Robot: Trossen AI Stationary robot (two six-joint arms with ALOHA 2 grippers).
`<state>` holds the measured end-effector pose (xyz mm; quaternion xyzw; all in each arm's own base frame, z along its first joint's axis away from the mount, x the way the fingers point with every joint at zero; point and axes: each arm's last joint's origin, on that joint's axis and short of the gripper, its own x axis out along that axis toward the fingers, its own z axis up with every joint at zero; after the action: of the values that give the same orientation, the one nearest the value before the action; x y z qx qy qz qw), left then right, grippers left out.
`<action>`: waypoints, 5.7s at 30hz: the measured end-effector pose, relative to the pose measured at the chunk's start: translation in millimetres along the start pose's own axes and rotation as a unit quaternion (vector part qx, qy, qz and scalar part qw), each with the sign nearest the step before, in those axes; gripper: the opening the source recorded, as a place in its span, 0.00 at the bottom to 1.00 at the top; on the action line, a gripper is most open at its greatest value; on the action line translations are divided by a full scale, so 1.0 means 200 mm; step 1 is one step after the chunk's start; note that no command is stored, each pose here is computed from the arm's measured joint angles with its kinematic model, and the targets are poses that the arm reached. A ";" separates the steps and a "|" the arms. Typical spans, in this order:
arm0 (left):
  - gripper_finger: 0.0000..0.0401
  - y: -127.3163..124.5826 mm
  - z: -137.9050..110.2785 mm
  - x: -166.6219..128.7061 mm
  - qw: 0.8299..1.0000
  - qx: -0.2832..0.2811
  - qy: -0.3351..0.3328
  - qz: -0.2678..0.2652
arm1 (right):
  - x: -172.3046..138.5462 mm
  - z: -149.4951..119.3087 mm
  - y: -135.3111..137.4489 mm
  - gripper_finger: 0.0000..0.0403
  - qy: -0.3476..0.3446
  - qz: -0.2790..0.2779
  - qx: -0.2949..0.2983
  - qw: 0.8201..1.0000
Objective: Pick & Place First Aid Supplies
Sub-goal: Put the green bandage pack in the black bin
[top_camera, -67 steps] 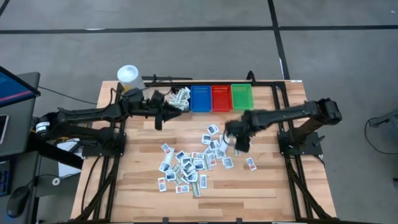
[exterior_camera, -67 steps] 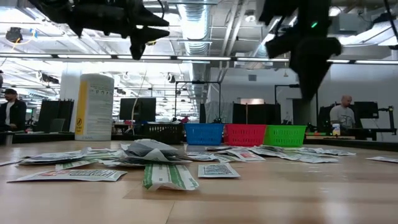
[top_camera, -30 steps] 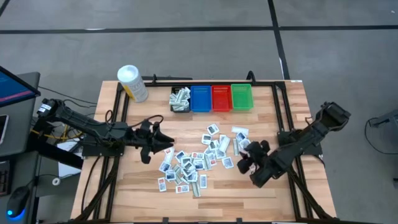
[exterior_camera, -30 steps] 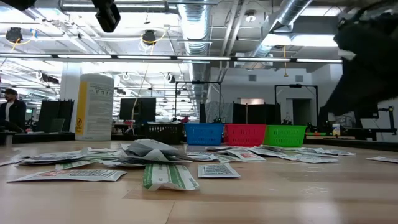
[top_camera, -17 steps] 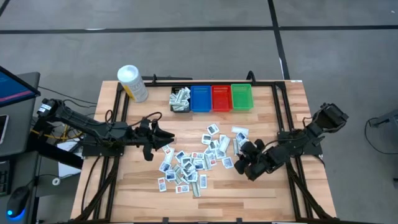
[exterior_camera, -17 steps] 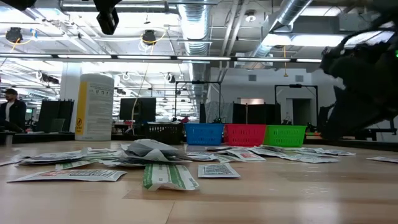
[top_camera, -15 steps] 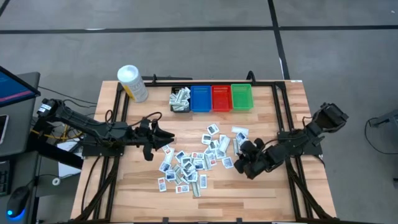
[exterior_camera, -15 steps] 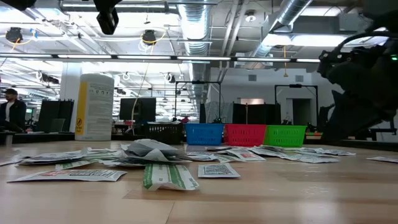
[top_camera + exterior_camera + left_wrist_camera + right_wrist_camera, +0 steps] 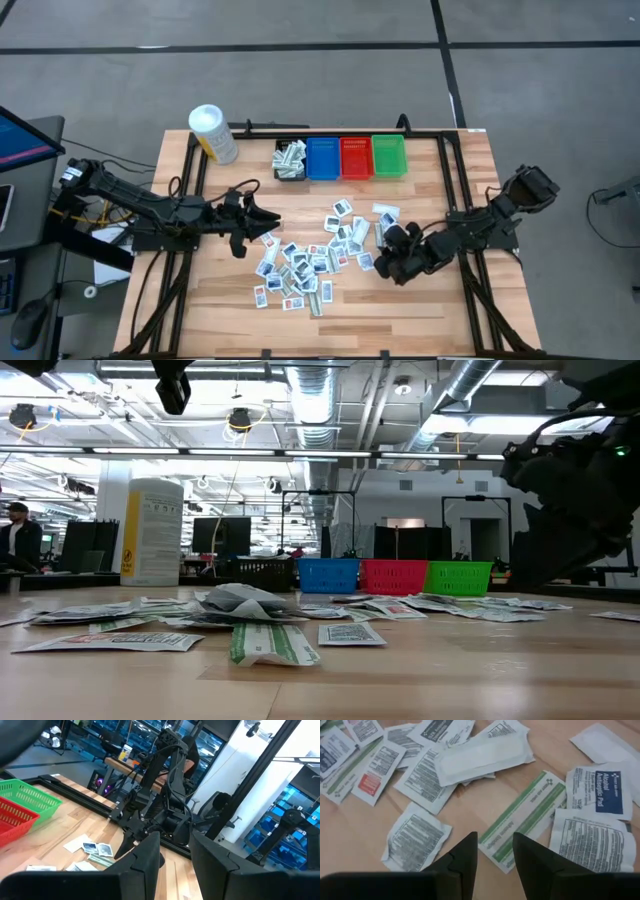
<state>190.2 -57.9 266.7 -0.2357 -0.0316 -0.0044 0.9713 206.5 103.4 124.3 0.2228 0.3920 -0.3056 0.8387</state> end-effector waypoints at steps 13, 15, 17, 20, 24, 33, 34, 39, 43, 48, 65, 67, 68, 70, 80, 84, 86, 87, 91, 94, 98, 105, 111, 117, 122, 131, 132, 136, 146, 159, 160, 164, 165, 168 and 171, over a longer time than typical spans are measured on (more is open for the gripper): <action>0.27 0.00 0.00 0.00 1.000 -0.002 -0.003 -0.002 | 0.18 -0.09 0.07 0.29 0.004 0.000 0.047 0.999; 0.27 0.00 0.00 0.00 1.000 -0.002 -0.003 -0.002 | 0.17 -0.09 0.07 0.29 0.006 0.000 0.046 0.999; 0.27 0.00 0.00 0.00 1.000 -0.002 -0.002 -0.004 | 0.17 -0.09 0.07 0.28 0.014 0.004 0.045 0.999; 0.27 0.00 0.00 0.00 1.000 -0.002 -0.001 -0.005 | 0.16 -0.08 0.07 0.24 0.017 0.004 0.046 0.999; 0.27 0.00 0.00 0.00 1.000 -0.002 -0.001 -0.005 | 0.17 -0.08 0.06 0.16 0.022 -0.001 0.054 0.998; 0.27 -0.01 0.00 0.00 1.000 -0.002 0.001 -0.010 | 0.17 -0.09 0.05 0.01 0.034 -0.014 0.055 0.998; 0.27 -0.02 0.00 0.00 1.000 -0.002 0.002 -0.011 | 0.17 -0.09 0.05 0.02 0.034 -0.014 0.057 0.998; 0.27 -0.02 0.00 -0.01 1.000 -0.002 0.003 -0.013 | 0.17 -0.08 0.05 0.07 0.031 -0.005 0.058 0.998; 0.27 -0.02 0.00 -0.01 1.000 -0.002 0.003 -0.013 | 0.16 -0.07 0.08 0.13 0.039 0.008 0.046 0.998; 0.27 -0.02 0.00 -0.01 1.000 -0.002 0.003 -0.013 | 0.15 -0.06 0.12 0.23 0.052 0.023 0.013 0.998; 0.27 -0.02 0.00 -0.01 1.000 -0.006 0.003 -0.013 | 0.17 -0.01 0.04 0.31 0.099 -0.055 0.052 0.992; 0.27 -0.02 0.00 -0.01 1.000 -0.006 0.003 -0.013 | 0.17 -0.01 0.03 0.30 0.101 -0.059 0.051 0.992; 0.27 -0.02 0.00 -0.01 1.000 -0.006 0.003 -0.013 | 0.17 -0.01 0.03 0.30 0.103 -0.061 0.050 0.992; 0.27 -0.02 0.00 -0.01 1.000 -0.006 0.003 -0.013 | 0.17 -0.01 0.03 0.31 0.107 -0.064 0.049 0.991; 0.27 -0.02 0.00 -0.01 1.000 -0.013 0.003 -0.013 | 0.12 -0.01 -0.03 0.25 0.136 -0.149 0.045 0.978; 0.27 -0.02 0.00 -0.01 1.000 -0.014 0.003 -0.013 | 0.10 0.00 -0.03 0.17 0.155 -0.178 0.030 0.971; 0.27 -0.02 0.00 -0.01 1.000 -0.014 0.003 -0.013 | 0.10 0.01 -0.02 0.13 0.162 -0.175 0.023 0.971; 0.27 -0.02 -0.01 -0.01 1.000 -0.014 0.004 -0.013 | 0.10 0.01 -0.02 0.10 0.165 -0.173 0.019 0.971; 0.27 -0.02 -0.01 -0.01 1.000 -0.014 0.004 -0.014 | 0.09 0.02 0.01 0.01 0.174 -0.162 0.004 0.971; 0.27 -0.02 -0.01 -0.01 1.000 -0.014 0.004 -0.013 | 0.08 0.04 0.06 0.01 0.185 -0.140 -0.010 0.973; 0.27 -0.02 0.00 -0.01 1.000 -0.014 0.003 -0.013 | 0.03 0.11 0.15 0.00 0.187 -0.084 -0.041 0.978; 0.27 -0.02 -0.01 -0.01 1.000 -0.014 0.003 -0.014 | -0.14 0.27 0.23 0.00 0.127 -0.004 -0.073 0.989; 0.27 -0.02 0.00 -0.01 1.000 -0.018 0.000 -0.015 | -0.27 0.39 0.26 0.00 0.059 0.039 -0.084 0.994; 0.27 -0.02 0.00 -0.01 0.999 -0.034 0.001 -0.015 | -0.36 0.48 0.29 0.00 0.001 0.094 -0.086 0.992; 0.27 -0.02 0.00 0.00 0.998 -0.063 0.008 -0.028 | -0.40 0.57 0.33 0.00 -0.055 0.159 -0.081 0.982; 0.27 0.00 0.01 0.01 0.990 -0.107 0.044 -0.084 | -0.44 0.74 0.42 0.00 -0.170 0.288 -0.081 0.939; 0.27 0.00 0.01 0.01 0.990 -0.106 0.045 -0.085 | -0.45 0.76 0.43 0.00 -0.181 0.302 -0.079 0.933; 0.27 0.00 0.01 0.01 0.991 -0.092 0.044 -0.086 | -0.48 0.81 0.45 0.00 -0.217 0.356 -0.074 0.906; 0.44 0.03 0.01 0.05 0.996 -0.036 0.019 -0.079 | -0.52 0.88 0.46 0.00 -0.247 0.423 -0.061 0.870; 0.51 0.02 -0.01 0.16 0.990 0.014 -0.057 -0.125 | -0.51 0.88 0.45 0.00 -0.236 0.430 -0.051 0.870; 0.51 0.02 -0.01 0.16 0.990 0.014 -0.059 -0.124 | -0.51 0.88 0.45 0.00 -0.236 0.430 -0.051 0.870; 0.49 0.03 0.00 0.20 0.991 0.012 -0.057 -0.123 | -0.51 0.88 0.45 0.00 -0.236 0.430 -0.051 0.870; 0.49 0.03 0.01 0.21 0.991 0.013 -0.057 -0.124 | -0.51 0.88 0.45 0.00 -0.236 0.430 -0.051 0.870; 0.49 0.03 0.02 0.25 0.991 0.017 -0.059 -0.122 | -0.51 0.88 0.45 0.00 -0.235 0.431 -0.050 0.870; 0.49 0.04 0.02 0.28 0.991 0.019 -0.055 -0.120 | -0.51 0.88 0.45 0.00 -0.235 0.431 -0.050 0.870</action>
<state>246.7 -49.2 270.6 -0.2117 -0.1132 -0.1070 0.9648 309.2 94.3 322.8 0.2485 0.0631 0.0631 0.9645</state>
